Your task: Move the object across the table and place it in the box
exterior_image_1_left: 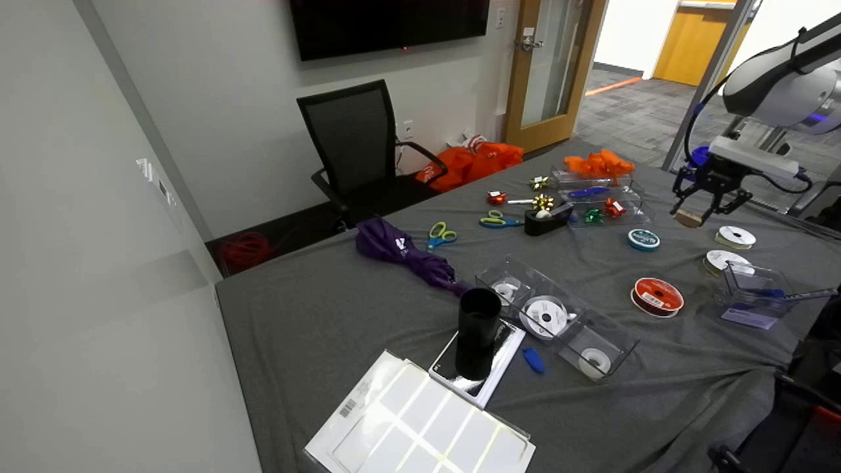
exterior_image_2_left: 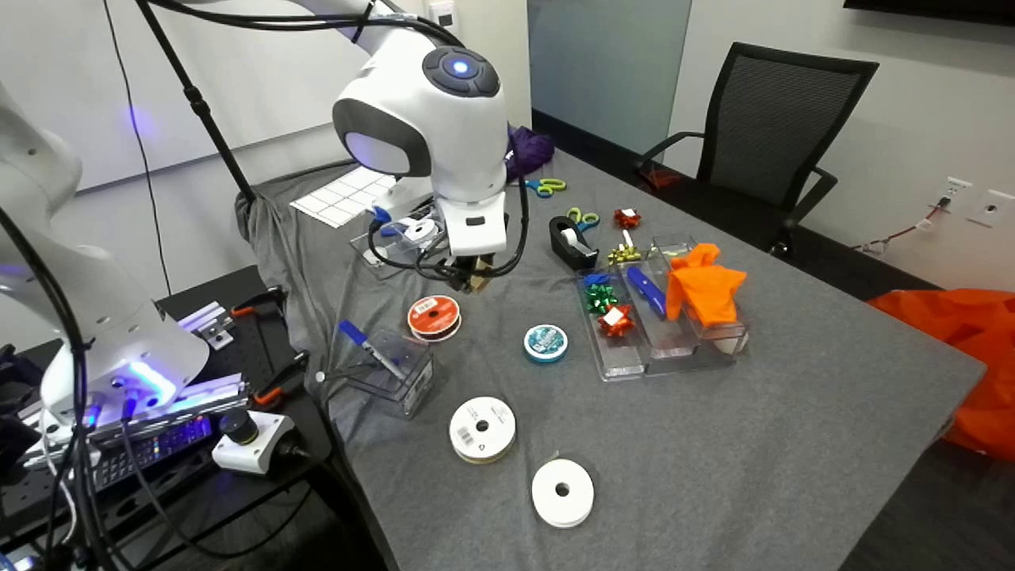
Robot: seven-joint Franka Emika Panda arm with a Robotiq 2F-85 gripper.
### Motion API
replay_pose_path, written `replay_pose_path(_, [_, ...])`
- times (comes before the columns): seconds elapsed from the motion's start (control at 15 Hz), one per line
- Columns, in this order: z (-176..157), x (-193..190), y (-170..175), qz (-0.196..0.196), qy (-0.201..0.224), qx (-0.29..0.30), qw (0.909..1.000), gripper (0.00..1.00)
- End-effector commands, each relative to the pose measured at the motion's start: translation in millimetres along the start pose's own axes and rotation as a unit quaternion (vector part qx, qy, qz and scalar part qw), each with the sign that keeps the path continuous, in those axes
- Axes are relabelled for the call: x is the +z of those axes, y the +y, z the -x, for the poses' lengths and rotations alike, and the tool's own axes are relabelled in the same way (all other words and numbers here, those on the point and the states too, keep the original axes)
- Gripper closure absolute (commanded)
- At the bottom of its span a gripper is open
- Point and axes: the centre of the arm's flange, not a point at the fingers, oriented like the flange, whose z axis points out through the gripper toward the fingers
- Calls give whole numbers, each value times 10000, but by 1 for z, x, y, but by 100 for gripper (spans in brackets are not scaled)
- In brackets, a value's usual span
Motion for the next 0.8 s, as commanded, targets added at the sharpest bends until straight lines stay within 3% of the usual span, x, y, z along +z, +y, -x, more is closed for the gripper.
replay_pose_path(0.0, [3, -1, -2, -6, -1, -3, 10000, 44])
replay_pose_path(0.33, [3, -1, 1, 0, -8, 29, 10000, 44])
replay_pose_path(0.4, [9, 2, 2, 68, 40, -59, 10000, 69])
replay_pose_path(0.73, [58, 14, -10, 456, 144, -724, 9962, 69])
